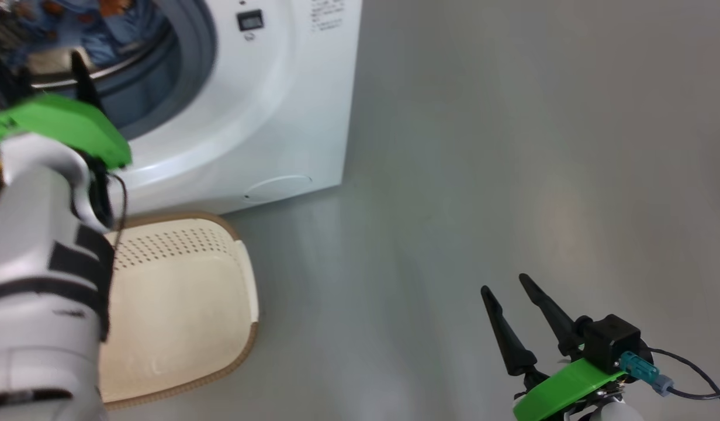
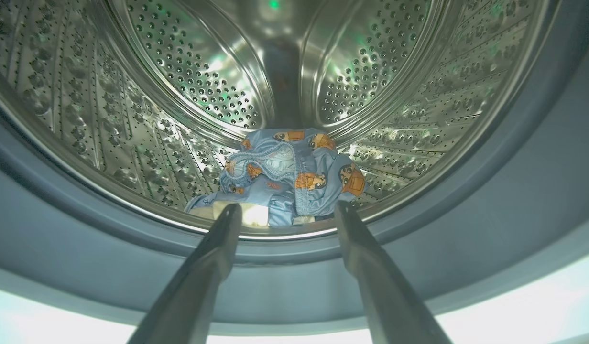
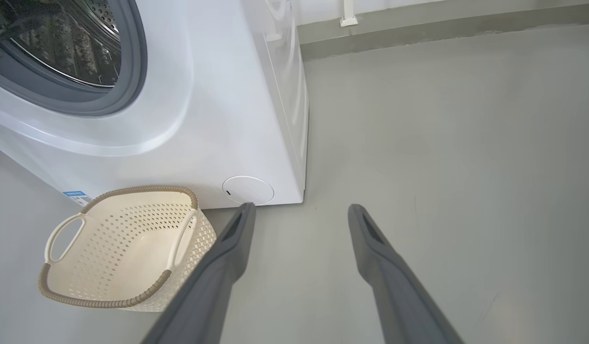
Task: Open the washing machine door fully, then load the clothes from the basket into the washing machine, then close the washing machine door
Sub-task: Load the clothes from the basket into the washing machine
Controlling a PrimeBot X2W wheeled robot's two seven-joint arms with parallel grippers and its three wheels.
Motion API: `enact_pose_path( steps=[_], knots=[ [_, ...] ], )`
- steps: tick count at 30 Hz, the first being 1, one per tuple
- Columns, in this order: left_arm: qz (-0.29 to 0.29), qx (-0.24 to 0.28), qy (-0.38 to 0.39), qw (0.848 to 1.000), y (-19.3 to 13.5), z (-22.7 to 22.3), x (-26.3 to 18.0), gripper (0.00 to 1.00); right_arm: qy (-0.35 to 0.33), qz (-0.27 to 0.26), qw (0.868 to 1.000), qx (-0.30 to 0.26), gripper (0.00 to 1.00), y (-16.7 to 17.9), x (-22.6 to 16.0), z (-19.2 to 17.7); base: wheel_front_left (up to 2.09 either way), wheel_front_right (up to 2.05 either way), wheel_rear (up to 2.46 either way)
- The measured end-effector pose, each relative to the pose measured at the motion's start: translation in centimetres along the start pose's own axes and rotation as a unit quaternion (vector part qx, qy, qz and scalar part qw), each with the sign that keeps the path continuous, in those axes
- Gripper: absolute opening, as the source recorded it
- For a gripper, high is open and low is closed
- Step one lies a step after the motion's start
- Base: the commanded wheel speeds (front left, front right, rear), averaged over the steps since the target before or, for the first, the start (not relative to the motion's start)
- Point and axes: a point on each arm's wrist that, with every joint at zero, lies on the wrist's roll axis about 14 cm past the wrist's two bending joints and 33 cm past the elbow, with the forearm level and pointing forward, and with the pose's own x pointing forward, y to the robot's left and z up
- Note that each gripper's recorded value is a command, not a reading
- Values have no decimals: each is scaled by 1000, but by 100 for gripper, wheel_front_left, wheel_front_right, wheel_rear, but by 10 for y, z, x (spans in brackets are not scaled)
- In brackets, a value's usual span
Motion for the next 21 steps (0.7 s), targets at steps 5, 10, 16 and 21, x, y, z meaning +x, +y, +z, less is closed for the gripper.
enact_pose_path(
  steps=[5, 10, 16, 21],
  knots=[
    [-7, 13, -4, 1000, 6, -10, -44, 100, -34, 15, 999, -1, 100, 9, 3, 22, 0, 0, 0],
    [4, 11, -20, 1000, 20, -10, -78, 100, -35, 27, 999, -2, 100, 18, -4, 21, 0, 0, 0],
    [32, -6, -20, 999, 44, -28, -122, 100, -48, 45, 998, -17, 100, 28, -5, 30, 0, 0, 0],
    [50, -17, -23, 998, 60, -42, -159, 100, -69, 56, 996, -31, 100, 33, -7, 45, 0, 0, 0]
  ],
)
